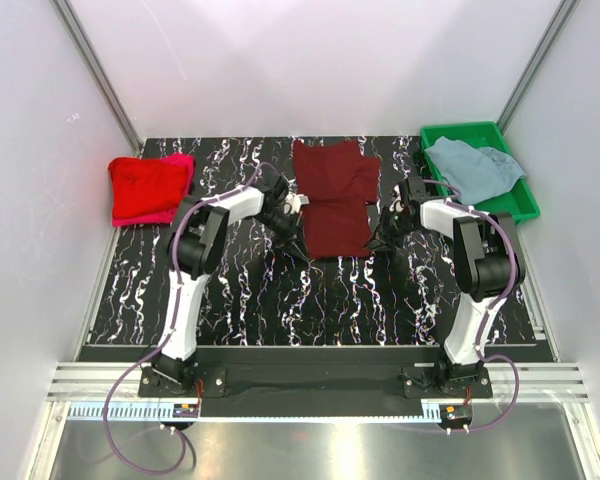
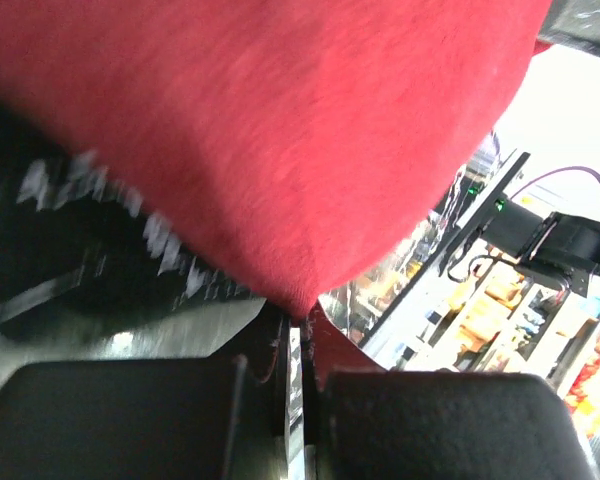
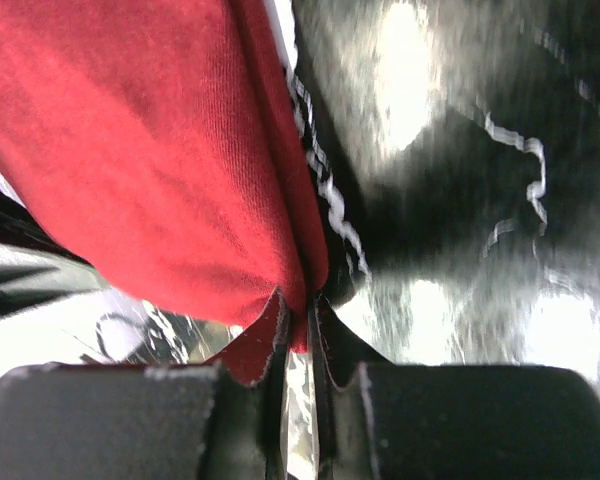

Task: Fold and stack the t-shirts
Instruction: Fold the tshirt

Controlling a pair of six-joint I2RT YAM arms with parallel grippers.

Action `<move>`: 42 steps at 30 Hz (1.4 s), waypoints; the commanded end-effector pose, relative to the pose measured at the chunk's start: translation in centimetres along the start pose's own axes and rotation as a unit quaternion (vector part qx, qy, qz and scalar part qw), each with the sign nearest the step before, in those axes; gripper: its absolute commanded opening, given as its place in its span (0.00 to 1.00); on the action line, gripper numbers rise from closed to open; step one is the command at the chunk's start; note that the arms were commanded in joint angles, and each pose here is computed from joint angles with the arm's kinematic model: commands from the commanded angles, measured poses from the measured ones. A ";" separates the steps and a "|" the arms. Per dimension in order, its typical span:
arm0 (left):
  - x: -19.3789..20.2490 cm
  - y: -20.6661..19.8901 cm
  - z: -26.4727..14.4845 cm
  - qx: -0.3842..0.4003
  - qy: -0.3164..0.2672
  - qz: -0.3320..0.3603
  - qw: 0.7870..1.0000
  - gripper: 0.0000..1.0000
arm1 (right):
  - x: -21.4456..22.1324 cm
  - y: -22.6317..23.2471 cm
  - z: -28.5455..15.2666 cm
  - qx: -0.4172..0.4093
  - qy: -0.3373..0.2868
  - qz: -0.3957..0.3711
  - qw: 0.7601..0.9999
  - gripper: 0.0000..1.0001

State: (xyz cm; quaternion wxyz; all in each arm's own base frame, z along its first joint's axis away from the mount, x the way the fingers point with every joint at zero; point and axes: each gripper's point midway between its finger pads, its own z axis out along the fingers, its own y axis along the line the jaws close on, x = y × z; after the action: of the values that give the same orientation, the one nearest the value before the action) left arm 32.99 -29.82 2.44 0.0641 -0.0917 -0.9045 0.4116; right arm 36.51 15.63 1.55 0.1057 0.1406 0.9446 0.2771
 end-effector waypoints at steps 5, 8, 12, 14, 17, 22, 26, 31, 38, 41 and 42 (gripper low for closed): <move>0.0 -2.6 -6.0 0.005 -0.048 0.047 0.998 0.00 | -0.3 1.9 -4.6 -0.016 -0.023 -0.051 0.998 0.00; 0.0 -3.6 -6.7 0.011 -0.055 0.063 0.996 0.00 | -0.1 2.7 -5.4 -0.033 -0.024 -0.056 0.998 0.00; 0.6 -5.4 -7.8 0.016 -0.061 0.090 0.994 0.00 | 0.1 3.7 -7.0 -0.044 -0.035 -0.071 0.996 0.00; 1.0 -6.1 -8.0 0.019 -0.062 0.096 0.993 0.00 | 0.3 3.9 -7.6 -0.046 -0.037 -0.077 0.995 0.00; 2.0 -7.4 -8.8 0.022 -0.068 0.112 0.991 0.00 | 0.4 4.7 -9.0 -0.054 -0.048 -0.088 0.994 0.00; 3.9 -9.1 -9.8 0.024 -0.075 0.131 0.988 0.00 | 0.7 6.3 -11.8 -0.069 -0.068 -0.104 0.990 0.00; 5.2 -10.1 -10.5 0.028 -0.079 0.139 0.987 0.00 | 0.7 7.7 -14.0 -0.079 -0.082 -0.118 0.987 0.00; 4.9 -11.0 -11.3 0.021 -0.095 0.154 0.983 0.00 | 0.0 8.6 -15.0 -0.085 -0.099 -0.123 0.984 0.00; 1.5 -9.3 -10.4 0.000 -0.098 0.158 0.983 0.00 | -3.3 8.9 -13.1 -0.079 -0.110 -0.131 0.982 0.00; -0.6 -8.4 -10.3 -0.007 -0.104 0.157 0.982 0.00 | -4.8 8.9 -12.0 -0.075 -0.111 -0.136 0.982 0.00; -1.1 -8.1 -10.3 -0.008 -0.106 0.157 0.982 0.00 | -5.2 8.8 -11.3 -0.073 -0.107 -0.138 0.982 0.00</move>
State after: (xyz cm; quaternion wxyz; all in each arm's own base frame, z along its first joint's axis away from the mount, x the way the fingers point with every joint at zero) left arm 32.56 -28.13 15.47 -0.0721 -0.1835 -0.8826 0.4268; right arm 37.09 15.85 15.39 0.2120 0.0449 0.9227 0.3189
